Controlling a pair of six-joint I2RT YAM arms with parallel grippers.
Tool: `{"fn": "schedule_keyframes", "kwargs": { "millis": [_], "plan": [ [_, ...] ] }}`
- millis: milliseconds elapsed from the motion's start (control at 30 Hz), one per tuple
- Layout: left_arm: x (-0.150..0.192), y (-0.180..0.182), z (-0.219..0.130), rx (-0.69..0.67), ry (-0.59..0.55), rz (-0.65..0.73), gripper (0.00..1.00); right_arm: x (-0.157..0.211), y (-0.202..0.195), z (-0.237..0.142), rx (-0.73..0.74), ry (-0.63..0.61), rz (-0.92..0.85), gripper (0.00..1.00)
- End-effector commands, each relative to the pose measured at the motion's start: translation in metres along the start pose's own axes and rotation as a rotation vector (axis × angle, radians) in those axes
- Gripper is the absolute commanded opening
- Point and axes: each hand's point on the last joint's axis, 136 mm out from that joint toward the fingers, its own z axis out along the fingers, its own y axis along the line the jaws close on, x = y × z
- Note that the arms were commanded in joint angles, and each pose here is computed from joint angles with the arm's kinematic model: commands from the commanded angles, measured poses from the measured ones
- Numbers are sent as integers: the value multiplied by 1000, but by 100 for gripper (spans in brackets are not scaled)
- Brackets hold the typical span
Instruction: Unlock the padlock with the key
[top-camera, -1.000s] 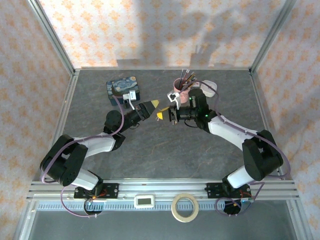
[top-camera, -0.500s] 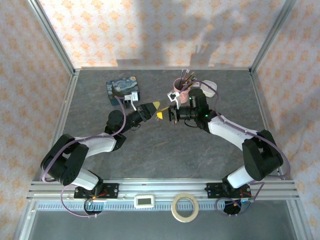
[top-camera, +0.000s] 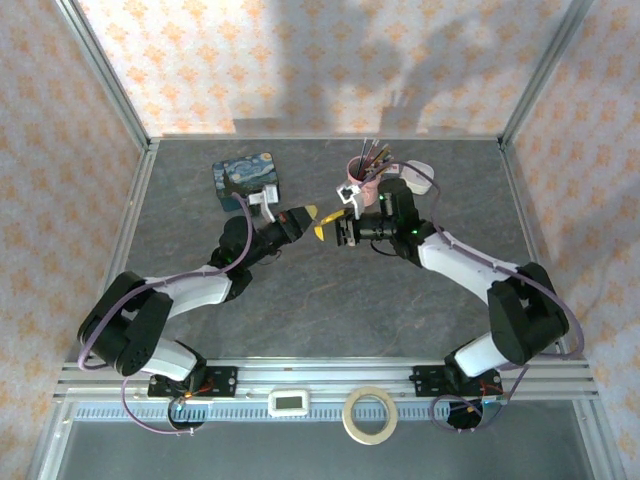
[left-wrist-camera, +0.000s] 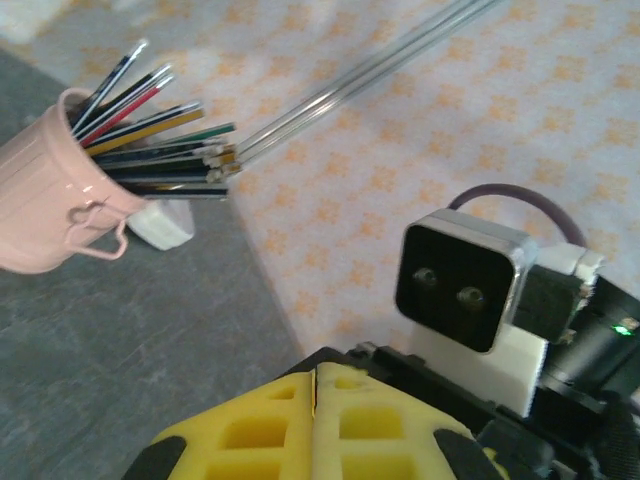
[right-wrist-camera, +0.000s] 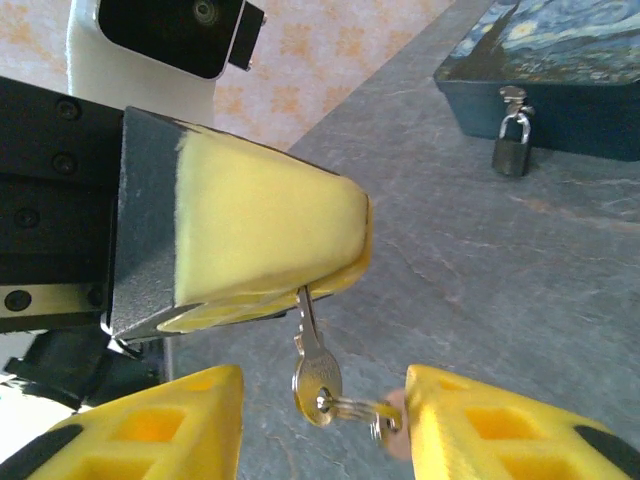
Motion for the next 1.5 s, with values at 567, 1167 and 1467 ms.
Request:
{"fn": "schedule_keyframes", "kwargs": {
  "millis": [567,1167,1467],
  "plan": [
    [-14,-13,-3,-46,-42,-126,0,-26,26,-6,-36,-179,-161,37],
    [-12,-20,-12,-4,-73,-205,0,-21,19,3,-26,-225,-136,19],
    [-12,-19,-11,3,-82,-230,0,-18,17,6,-32,-219,-117,17]
  ]
}}
